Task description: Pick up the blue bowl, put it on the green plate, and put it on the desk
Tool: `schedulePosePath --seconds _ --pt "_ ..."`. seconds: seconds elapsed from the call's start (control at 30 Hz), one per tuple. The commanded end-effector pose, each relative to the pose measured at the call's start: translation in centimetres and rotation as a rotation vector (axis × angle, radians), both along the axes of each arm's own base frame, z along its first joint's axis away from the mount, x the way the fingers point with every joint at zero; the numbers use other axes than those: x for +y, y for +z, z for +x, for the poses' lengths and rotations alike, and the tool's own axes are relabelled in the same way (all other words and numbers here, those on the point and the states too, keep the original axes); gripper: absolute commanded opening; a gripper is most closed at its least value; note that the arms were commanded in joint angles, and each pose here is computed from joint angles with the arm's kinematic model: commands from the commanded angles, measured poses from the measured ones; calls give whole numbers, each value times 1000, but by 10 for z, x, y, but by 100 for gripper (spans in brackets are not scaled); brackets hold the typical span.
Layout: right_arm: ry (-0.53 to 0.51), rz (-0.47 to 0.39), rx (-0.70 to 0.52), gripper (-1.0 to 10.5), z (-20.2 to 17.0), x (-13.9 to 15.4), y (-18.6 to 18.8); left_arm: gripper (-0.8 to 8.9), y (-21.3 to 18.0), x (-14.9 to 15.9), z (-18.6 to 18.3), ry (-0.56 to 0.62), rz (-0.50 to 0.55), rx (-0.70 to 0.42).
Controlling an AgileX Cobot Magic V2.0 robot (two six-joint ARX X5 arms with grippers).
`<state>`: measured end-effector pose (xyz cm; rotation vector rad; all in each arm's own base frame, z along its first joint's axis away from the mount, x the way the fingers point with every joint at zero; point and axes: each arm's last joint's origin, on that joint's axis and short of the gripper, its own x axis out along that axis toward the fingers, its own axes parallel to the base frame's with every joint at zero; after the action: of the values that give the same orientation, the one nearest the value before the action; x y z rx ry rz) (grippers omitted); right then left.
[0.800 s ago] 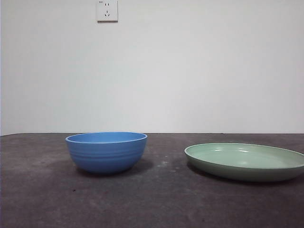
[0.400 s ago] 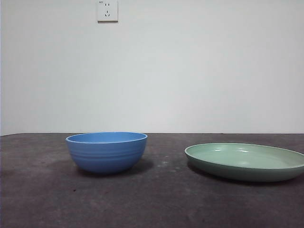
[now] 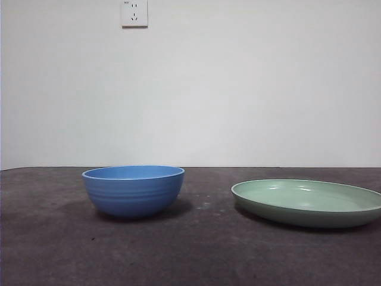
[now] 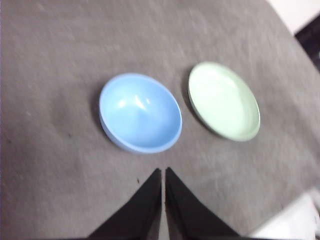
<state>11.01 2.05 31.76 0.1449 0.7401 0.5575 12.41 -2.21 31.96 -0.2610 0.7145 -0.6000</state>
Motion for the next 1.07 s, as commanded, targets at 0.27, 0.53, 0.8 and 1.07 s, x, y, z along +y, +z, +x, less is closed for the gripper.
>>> schedulePosePath --seconds 0.27,0.53,0.8,1.07 --pt "92 -34 19 8 -2 5 1 15 1 -9 -2 -135 59 9" --pt "78 -24 30 331 -2 5 1 325 1 -9 -2 -134 60 9" --pt "70 -17 34 361 -1 5 1 429 1 -9 -2 -133 57 12" --pt "70 -16 33 361 -1 5 1 428 0 -10 3 -117 43 39"
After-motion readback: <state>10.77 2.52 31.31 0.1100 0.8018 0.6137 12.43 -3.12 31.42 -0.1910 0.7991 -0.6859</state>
